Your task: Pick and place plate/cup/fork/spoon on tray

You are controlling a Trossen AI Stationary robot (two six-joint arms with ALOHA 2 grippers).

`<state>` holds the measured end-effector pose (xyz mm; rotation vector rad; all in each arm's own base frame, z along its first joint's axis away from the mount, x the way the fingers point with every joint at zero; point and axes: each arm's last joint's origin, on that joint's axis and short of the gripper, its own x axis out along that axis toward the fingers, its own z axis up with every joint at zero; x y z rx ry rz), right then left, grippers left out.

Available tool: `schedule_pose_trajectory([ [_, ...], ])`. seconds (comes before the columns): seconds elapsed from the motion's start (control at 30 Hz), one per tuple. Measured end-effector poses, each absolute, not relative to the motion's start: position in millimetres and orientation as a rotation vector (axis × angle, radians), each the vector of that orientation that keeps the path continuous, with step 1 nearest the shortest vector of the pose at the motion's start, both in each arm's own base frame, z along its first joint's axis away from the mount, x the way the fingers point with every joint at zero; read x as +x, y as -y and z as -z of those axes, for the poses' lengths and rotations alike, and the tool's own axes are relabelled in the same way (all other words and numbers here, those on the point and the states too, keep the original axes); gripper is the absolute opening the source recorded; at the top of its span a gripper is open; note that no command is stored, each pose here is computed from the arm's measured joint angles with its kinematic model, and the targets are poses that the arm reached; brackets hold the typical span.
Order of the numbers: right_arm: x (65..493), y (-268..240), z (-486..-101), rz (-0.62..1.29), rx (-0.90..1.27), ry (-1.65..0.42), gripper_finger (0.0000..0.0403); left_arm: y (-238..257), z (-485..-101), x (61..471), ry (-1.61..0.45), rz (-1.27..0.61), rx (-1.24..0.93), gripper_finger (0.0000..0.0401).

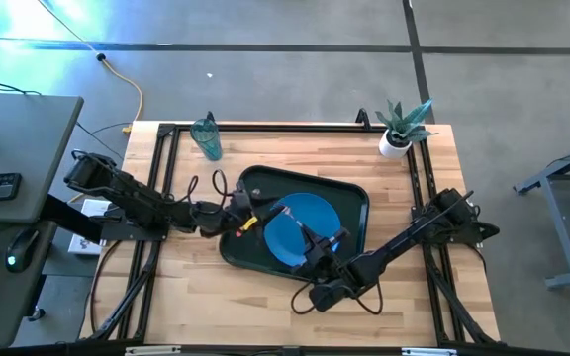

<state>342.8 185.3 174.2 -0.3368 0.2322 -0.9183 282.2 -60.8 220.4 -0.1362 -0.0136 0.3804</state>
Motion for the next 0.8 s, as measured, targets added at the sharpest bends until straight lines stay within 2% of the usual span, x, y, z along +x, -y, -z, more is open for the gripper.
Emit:
schedule_pose_trajectory([
  [0.1,343,-185,-175,0.917,-0.331,-0.232,0.0000,61,-221,282,0.004,-0.367,-0.082,0.0106],
  [0.23,346,-184,-174,0.849,-0.324,-0.274,0.0010,60,-226,281,0.010,-0.338,-0.023,0.0027],
  [0.3,348,-183,-173,0.796,-0.298,-0.299,0.0019,58,-232,279,0.021,-0.330,0.003,0.0008],
  [0.47,352,-184,-171,0.687,-0.253,-0.347,0.0050,44,-251,268,0.023,-0.368,0.113,0.0003],
  [0.6,350,-181,-174,0.822,-0.307,-0.289,0.0065,29,-266,260,-0.006,-0.326,0.037,0.0001],
  [0.7,349,-180,-175,0.872,-0.384,-0.293,0.0051,25,-271,257,-0.022,-0.272,0.000,0.0001],
  [0.8,350,-179,-174,0.831,-0.374,-0.315,0.0016,25,-272,252,-0.052,-0.259,-0.003,0.0001],
])
